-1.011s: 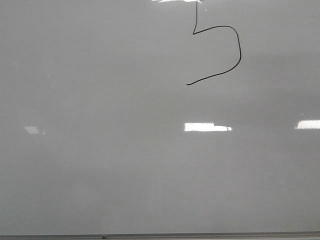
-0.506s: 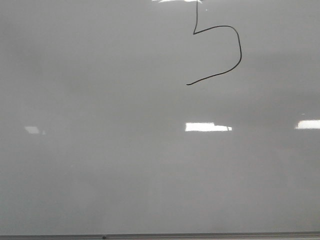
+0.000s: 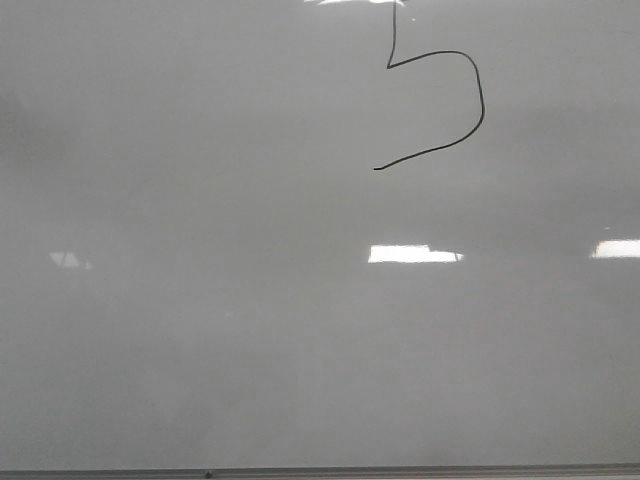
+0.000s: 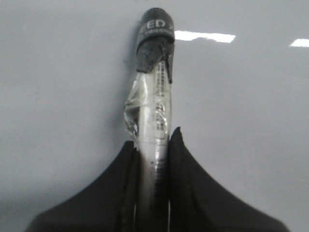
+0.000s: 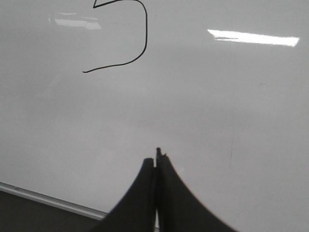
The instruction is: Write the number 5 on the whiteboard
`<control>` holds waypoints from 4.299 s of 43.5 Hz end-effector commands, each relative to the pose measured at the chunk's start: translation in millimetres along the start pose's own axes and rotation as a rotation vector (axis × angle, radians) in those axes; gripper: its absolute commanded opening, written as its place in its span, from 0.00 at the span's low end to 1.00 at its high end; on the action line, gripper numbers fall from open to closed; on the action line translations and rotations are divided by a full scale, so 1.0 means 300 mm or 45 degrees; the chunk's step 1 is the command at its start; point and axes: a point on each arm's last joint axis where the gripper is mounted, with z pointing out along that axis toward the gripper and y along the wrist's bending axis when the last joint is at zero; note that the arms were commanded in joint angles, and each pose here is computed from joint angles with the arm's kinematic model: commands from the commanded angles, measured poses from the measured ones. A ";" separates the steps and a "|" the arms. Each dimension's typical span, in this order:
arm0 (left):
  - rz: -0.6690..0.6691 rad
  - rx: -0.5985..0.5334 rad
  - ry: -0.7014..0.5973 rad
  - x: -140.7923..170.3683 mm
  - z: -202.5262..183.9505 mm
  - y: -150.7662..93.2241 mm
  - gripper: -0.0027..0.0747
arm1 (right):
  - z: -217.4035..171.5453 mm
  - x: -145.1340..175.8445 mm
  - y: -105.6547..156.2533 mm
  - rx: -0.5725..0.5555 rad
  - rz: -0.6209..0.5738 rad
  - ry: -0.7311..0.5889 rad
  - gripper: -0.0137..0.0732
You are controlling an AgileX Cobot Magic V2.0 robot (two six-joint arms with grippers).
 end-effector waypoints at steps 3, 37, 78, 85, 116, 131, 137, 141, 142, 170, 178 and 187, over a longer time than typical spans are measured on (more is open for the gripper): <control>0.071 0.046 -0.120 -0.065 -0.014 -0.006 0.01 | -0.009 -0.048 -0.001 0.008 0.007 -0.130 0.07; 0.016 0.083 -0.014 0.013 0.067 0.040 0.01 | -0.006 -0.044 -0.002 0.009 0.008 -0.134 0.07; 0.033 0.079 -0.026 0.004 0.057 0.037 0.74 | -0.006 -0.045 -0.002 0.009 0.008 -0.138 0.07; 0.128 0.071 -0.057 -0.031 0.013 0.016 0.75 | -0.006 -0.045 -0.002 0.009 0.008 -0.139 0.07; 0.433 0.329 -0.421 -0.073 -0.352 -0.240 0.14 | -0.007 -0.054 -0.002 0.011 0.007 -0.177 0.07; 0.509 0.499 -0.416 -0.035 -0.391 -0.325 0.01 | -0.008 -0.054 -0.002 0.011 0.007 -0.179 0.07; 0.517 0.544 -0.420 -0.033 -0.393 -0.342 0.01 | -0.007 -0.054 -0.002 0.011 0.007 -0.177 0.07; 0.518 0.550 -0.420 -0.032 -0.393 -0.344 0.01 | -0.007 -0.054 -0.002 0.011 0.007 -0.177 0.07; 0.518 0.550 -0.420 -0.032 -0.393 -0.344 0.01 | -0.007 -0.054 -0.002 0.011 0.007 -0.177 0.07; 0.516 0.548 -0.417 -0.032 -0.391 -0.343 0.01 | -0.007 -0.054 -0.002 0.011 0.007 -0.177 0.07; 0.508 0.540 -0.421 -0.034 -0.391 -0.342 0.01 | -0.007 -0.054 -0.002 0.011 0.007 -0.177 0.07; 0.578 0.559 -0.392 -0.017 -0.415 -0.356 0.01 | -0.007 -0.054 -0.002 0.011 0.007 -0.177 0.07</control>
